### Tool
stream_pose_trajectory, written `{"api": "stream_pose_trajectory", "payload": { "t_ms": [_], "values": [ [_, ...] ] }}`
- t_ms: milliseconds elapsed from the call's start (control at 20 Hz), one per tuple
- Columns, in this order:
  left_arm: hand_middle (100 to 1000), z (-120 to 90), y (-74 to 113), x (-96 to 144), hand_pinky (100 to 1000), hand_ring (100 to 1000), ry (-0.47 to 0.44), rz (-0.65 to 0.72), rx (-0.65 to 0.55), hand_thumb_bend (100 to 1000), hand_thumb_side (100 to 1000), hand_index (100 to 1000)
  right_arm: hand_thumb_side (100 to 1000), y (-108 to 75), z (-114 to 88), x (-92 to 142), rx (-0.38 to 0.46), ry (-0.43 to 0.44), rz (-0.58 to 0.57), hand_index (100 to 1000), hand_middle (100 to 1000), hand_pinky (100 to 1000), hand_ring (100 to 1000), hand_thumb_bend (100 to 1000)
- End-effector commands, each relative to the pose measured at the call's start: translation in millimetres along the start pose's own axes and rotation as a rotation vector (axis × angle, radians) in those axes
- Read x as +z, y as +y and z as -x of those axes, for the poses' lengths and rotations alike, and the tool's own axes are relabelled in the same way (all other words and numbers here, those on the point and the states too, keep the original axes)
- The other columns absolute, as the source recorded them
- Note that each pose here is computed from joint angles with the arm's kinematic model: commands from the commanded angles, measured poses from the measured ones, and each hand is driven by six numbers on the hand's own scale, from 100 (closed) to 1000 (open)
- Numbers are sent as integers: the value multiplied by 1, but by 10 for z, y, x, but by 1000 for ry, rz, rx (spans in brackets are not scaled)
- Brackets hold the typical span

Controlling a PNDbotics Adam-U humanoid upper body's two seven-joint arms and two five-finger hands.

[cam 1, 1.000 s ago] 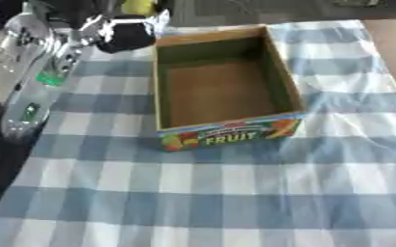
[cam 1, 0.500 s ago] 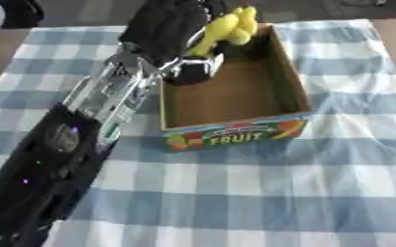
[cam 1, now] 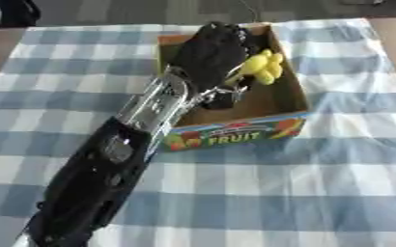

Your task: Pick up objects on the table and place them in the box.

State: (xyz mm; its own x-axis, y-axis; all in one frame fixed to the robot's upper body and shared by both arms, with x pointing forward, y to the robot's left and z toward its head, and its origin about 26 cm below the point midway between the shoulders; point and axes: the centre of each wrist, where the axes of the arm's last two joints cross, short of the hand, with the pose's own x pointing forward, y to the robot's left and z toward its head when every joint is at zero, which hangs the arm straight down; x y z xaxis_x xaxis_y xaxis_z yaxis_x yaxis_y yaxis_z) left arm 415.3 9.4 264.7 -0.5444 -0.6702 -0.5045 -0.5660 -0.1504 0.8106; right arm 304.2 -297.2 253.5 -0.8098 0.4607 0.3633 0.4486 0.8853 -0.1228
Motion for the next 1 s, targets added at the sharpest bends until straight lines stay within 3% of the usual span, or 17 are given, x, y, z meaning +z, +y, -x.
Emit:
{"api": "stream_pose_trajectory", "payload": {
  "t_ms": [50,200,450,600,800,850,1000],
  "values": [
    [555,84,65,-77,613,670,16,47,-38,100,311,662,615,-6,-54,-59,-12,-28,5,814,585,729,582,100],
    [559,129,114,-88,615,675,38,85,-55,100,296,667,613,-9,-52,-55,-11,-26,9,814,585,729,582,100],
    [627,149,142,-88,687,744,46,152,-62,100,260,774,605,-4,-52,-53,-13,-24,10,813,584,729,583,100],
    [700,176,188,-88,759,806,45,178,-74,100,477,852,600,-1,-53,-54,-14,-24,11,813,584,728,582,100],
    [796,212,192,-78,850,896,62,228,-99,100,691,926,597,2,-52,-49,-16,-21,12,812,583,728,582,100],
    [798,217,187,-76,852,898,70,243,-105,100,700,928,597,3,-52,-48,-16,-20,12,812,583,728,582,100],
    [841,226,173,-69,885,934,92,273,-118,234,796,961,596,6,-52,-47,-17,-20,13,812,583,728,582,100]
  ]
}}
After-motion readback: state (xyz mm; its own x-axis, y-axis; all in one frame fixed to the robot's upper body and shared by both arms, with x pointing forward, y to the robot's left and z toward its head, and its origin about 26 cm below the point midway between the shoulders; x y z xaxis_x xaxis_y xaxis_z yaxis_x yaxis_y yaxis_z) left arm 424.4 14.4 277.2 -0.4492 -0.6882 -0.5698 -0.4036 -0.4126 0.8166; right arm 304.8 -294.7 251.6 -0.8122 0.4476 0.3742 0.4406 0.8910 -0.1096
